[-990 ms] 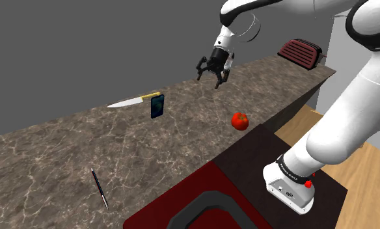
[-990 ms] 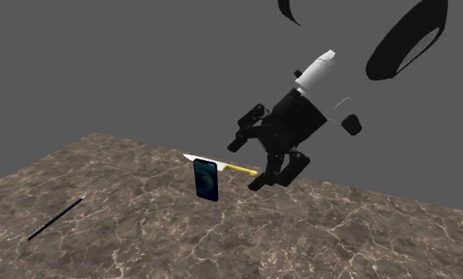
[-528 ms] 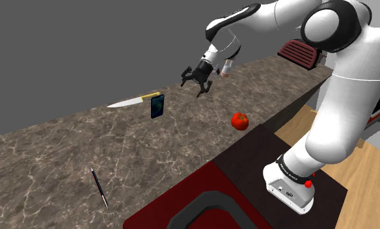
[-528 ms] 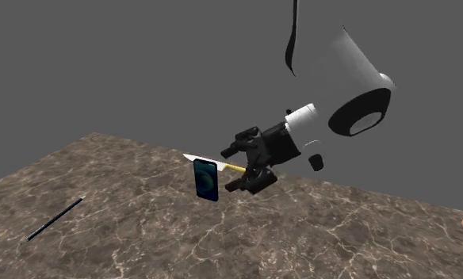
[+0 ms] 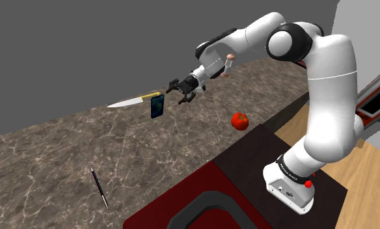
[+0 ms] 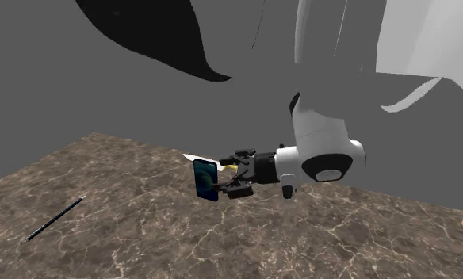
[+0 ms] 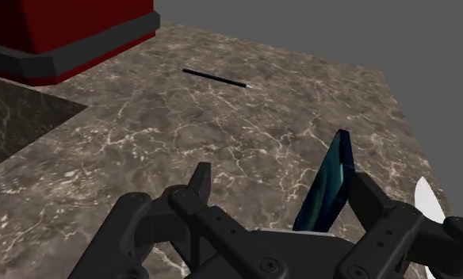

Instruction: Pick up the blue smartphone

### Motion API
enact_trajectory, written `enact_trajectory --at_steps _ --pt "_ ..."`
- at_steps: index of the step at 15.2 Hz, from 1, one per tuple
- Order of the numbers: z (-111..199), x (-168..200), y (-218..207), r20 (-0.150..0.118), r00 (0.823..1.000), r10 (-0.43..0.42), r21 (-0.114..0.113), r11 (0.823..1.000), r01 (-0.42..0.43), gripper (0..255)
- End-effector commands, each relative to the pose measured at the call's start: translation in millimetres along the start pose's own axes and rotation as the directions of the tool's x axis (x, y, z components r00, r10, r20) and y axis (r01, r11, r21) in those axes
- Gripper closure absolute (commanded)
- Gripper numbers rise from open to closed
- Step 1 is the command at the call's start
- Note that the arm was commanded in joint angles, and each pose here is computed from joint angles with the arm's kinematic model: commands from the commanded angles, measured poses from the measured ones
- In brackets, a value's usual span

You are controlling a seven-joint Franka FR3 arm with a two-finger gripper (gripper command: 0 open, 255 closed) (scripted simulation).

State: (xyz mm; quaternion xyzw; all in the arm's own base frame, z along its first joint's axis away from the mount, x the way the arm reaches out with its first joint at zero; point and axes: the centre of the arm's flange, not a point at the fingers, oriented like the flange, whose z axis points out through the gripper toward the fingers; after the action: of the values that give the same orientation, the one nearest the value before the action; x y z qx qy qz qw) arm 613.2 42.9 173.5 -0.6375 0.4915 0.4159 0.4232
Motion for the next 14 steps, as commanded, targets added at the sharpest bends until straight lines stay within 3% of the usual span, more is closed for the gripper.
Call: enact_trajectory --at_steps 1,5,14 --pt "16 24 -6 0.062 0.996 0.058 0.056 0.997 -0.061 0" --pt "51 70 -18 0.186 0.970 0.154 0.147 0.972 -0.183 0" --pt "64 109 -13 0.189 0.969 0.157 0.149 0.971 -0.186 0"
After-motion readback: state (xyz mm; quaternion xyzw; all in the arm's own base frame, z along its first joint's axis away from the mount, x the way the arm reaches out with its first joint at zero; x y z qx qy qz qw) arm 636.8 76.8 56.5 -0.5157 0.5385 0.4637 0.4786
